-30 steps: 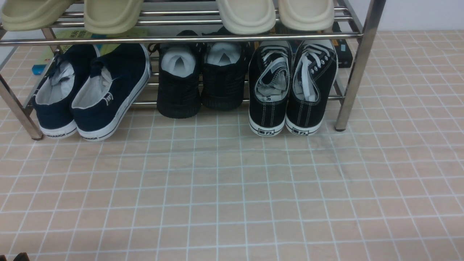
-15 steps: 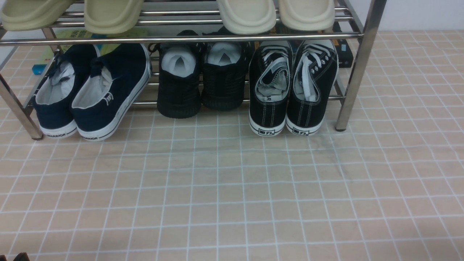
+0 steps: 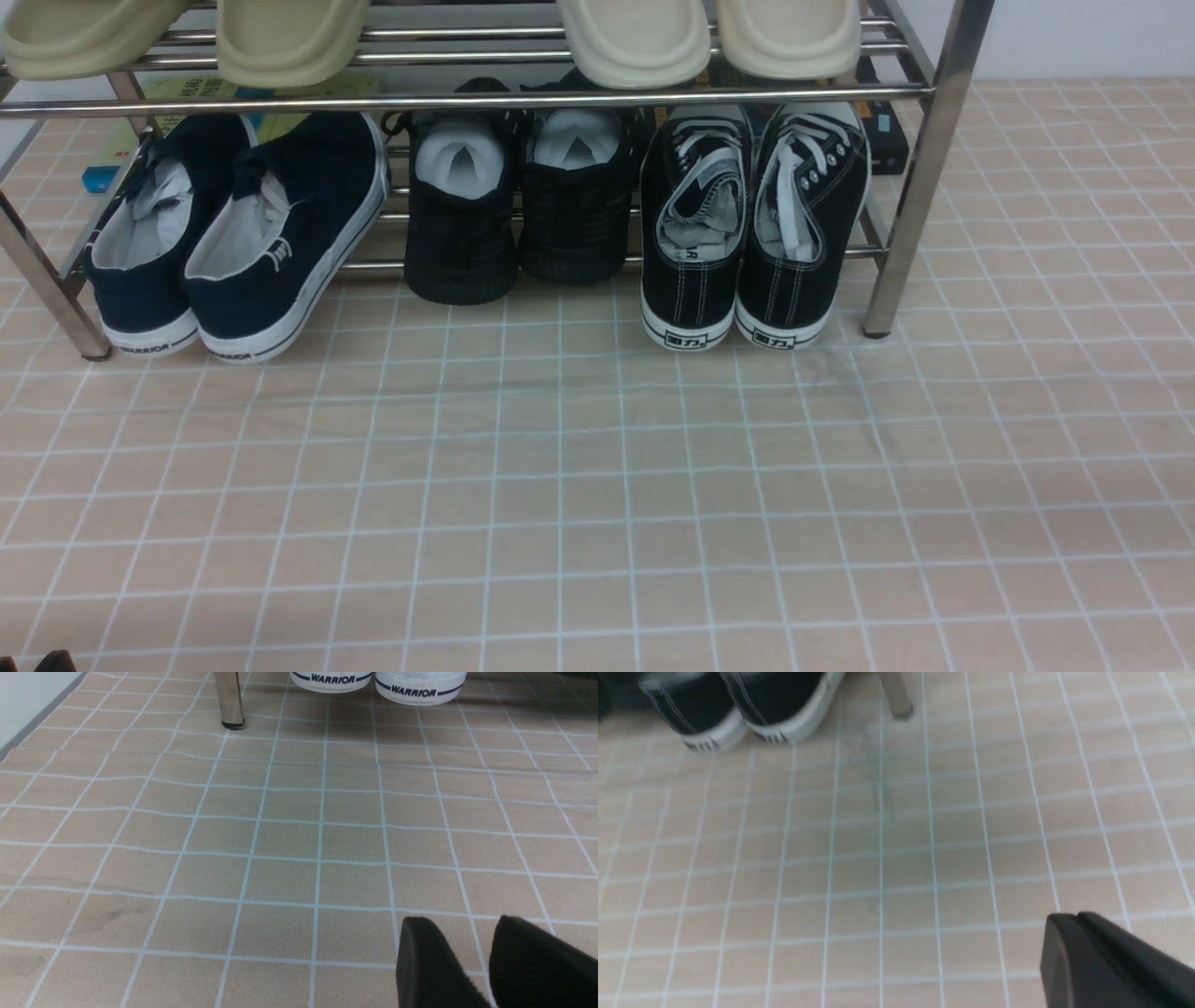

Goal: Take the shoes off the shelf from the light coffee tablecloth by hand.

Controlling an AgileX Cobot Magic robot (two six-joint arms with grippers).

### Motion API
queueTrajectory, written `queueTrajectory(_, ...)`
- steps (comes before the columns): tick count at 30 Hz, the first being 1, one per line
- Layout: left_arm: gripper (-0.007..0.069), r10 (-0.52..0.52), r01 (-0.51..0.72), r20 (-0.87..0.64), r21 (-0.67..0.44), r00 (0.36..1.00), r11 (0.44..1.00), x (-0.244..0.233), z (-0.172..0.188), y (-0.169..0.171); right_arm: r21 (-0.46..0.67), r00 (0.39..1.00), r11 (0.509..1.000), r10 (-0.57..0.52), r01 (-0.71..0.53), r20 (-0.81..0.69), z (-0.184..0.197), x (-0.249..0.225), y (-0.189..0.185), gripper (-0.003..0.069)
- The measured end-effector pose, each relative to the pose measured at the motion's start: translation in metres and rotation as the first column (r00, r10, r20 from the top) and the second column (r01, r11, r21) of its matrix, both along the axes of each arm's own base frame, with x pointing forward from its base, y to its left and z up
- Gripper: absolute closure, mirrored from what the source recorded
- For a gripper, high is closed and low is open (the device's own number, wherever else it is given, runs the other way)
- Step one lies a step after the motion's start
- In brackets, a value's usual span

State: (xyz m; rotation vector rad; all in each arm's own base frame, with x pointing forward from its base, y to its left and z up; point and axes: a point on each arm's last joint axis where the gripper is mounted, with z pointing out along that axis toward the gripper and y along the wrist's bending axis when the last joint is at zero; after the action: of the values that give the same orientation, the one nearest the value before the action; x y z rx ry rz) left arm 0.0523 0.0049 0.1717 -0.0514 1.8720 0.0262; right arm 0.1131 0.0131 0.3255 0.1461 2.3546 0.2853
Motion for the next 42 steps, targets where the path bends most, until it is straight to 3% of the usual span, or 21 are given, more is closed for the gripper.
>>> queueTrajectory(3,0.0386,0.0,0.0,0.0,0.0,1.0,1.0,0.0,0.0,0.0,0.036,0.987,0.996,0.082,-0.077,-0.14,0.005,0.026,0.006,0.0659)
queueTrajectory(5,0.0386,0.0,0.0,0.0,0.0,1.0,1.0,0.0,0.0,0.0,0.13,0.959,0.969,0.23,-0.21,-0.166,0.008,0.045,0.021,0.0659)
queueTrajectory(6,0.0386,0.0,0.0,0.0,0.001,1.0,1.0,0.0,0.0,0.0,0.149,0.953,0.961,0.255,-0.232,-0.165,0.008,0.048,0.024,0.0659)
queueTrajectory(7,0.0386,0.0,0.0,0.0,0.003,1.0,1.0,0.0,0.0,0.0,0.219,0.925,0.925,0.346,-0.31,-0.154,0.009,0.058,0.037,0.0658)
queueTrajectory(8,0.0386,0.0,0.0,0.0,0.003,1.0,1.0,0.0,0.0,0.0,0.234,0.918,0.916,0.366,-0.326,-0.151,0.01,0.061,0.04,0.0658)
queueTrajectory(9,0.0386,0.0,0.0,0.0,0.003,1.0,1.0,0.0,0.0,0.0,0.29,0.878,0.869,0.455,-0.402,-0.148,0.009,0.076,0.06,0.0657)
queueTrajectory(14,0.0386,0.0,0.0,0.0,0.006,1.0,1.0,0.0,0.0,0.0,0.262,0.808,0.821,0.558,-0.507,-0.188,0.01,0.106,0.101,0.0656)
queueTrajectory(18,0.0386,0.001,-0.001,0.0,0.007,1.0,1.0,0.0,0.0,0.0,0.141,0.79,0.833,0.553,-0.536,-0.264,0.012,0.134,0.138,0.0651)
queueTrajectory(24,0.0386,0.001,-0.001,0.0,0.007,1.0,1.0,0.0,0.0,0.0,-0.005,0.836,0.87,0.471,-0.492,-0.283,0.014,0.179,0.179,0.0608)
queueTrajectory(28,0.0386,0.001,-0.001,0.0,0.007,1.0,1.0,0.0,0.0,0.0,0.007,0.866,0.893,0.439,-0.451,-0.239,0.016,0.208,0.202,0.0552)
queueTrajectory(37,0.0386,0.001,-0.001,0.0,0.007,1.0,1.0,0.0,0.0,0.0,0.004,0.891,0.903,0.424,-0.429,-0.164,-0.005,0.265,0.236,0.0344)
queueTrajectory(42,0.0386,0.001,-0.001,0.0,0.007,1.0,1.0,0.0,0.0,0.0,0.001,0.891,0.904,0.422,-0.428,-0.165,-0.022,0.281,0.245,0.031)
